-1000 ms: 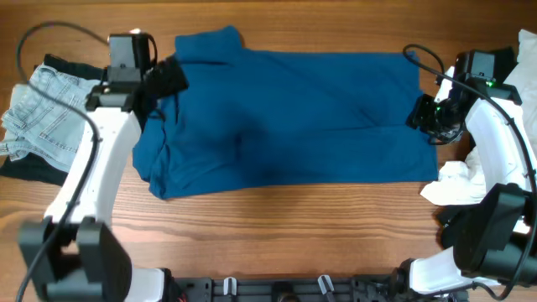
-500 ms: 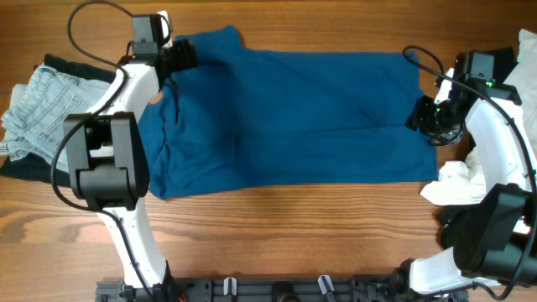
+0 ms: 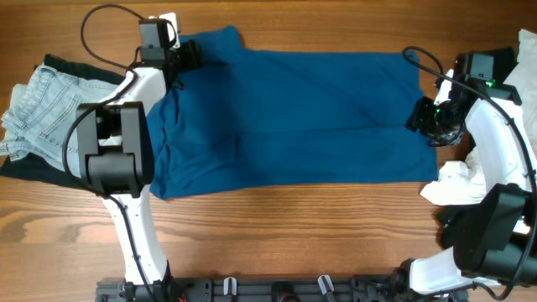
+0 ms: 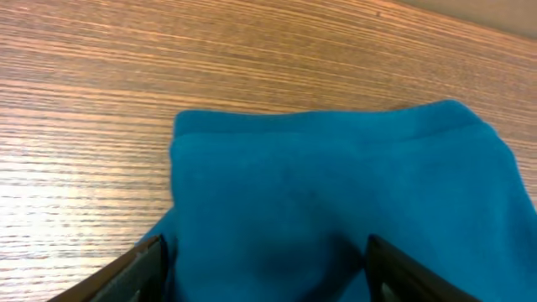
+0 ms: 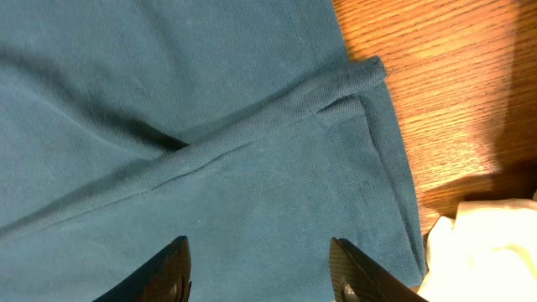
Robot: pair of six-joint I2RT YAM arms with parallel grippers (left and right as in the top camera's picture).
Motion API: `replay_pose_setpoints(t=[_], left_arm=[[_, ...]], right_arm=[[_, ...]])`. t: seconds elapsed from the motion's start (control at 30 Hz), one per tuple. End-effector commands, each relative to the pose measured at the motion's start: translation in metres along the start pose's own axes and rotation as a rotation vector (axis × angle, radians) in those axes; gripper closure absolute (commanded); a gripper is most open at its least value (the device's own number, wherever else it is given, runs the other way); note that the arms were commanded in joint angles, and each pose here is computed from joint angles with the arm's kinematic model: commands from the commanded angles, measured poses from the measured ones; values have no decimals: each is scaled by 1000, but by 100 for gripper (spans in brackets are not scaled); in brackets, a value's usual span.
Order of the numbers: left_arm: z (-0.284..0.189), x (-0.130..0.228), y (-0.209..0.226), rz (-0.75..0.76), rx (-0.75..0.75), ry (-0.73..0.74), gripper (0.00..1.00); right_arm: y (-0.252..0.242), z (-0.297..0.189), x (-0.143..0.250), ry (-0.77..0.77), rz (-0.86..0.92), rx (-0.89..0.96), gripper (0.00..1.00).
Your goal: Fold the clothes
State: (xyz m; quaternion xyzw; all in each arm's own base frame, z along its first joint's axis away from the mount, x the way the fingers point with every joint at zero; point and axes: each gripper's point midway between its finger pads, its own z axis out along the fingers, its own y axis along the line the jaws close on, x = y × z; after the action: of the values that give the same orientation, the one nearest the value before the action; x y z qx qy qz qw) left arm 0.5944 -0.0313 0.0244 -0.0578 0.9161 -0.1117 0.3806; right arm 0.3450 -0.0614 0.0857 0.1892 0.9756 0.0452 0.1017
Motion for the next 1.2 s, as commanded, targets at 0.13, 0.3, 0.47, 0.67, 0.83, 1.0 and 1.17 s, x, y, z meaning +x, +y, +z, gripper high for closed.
replay_pose_setpoints(t=[0.13,0.3,0.47,0.67,0.83,1.0,1.17], left_arm=[[14,16,-7,19,24,32,69],[6,5,-10,-70,30,13,89],[-39,-29,-34,-130,106,-10,92],[-87,-39,-50,-138,135,35,94],[-88,-19,-45,-156,101,115,93],[-88,-18,-45,-156,99,121,93],[-89,-9,-45,-160,92,154,94]], right_arm=[[-3,4,3,14,-8,16,47],[-3,4,1,5,-9,15,51],[0,-15,-30,-22,34,-14,51],[21,1,-148,-200,-39,-69,50],[51,57,-199,-343,-75,-174,44],[56,115,-205,-338,25,-172,44],[57,137,-212,-373,88,-145,43]])
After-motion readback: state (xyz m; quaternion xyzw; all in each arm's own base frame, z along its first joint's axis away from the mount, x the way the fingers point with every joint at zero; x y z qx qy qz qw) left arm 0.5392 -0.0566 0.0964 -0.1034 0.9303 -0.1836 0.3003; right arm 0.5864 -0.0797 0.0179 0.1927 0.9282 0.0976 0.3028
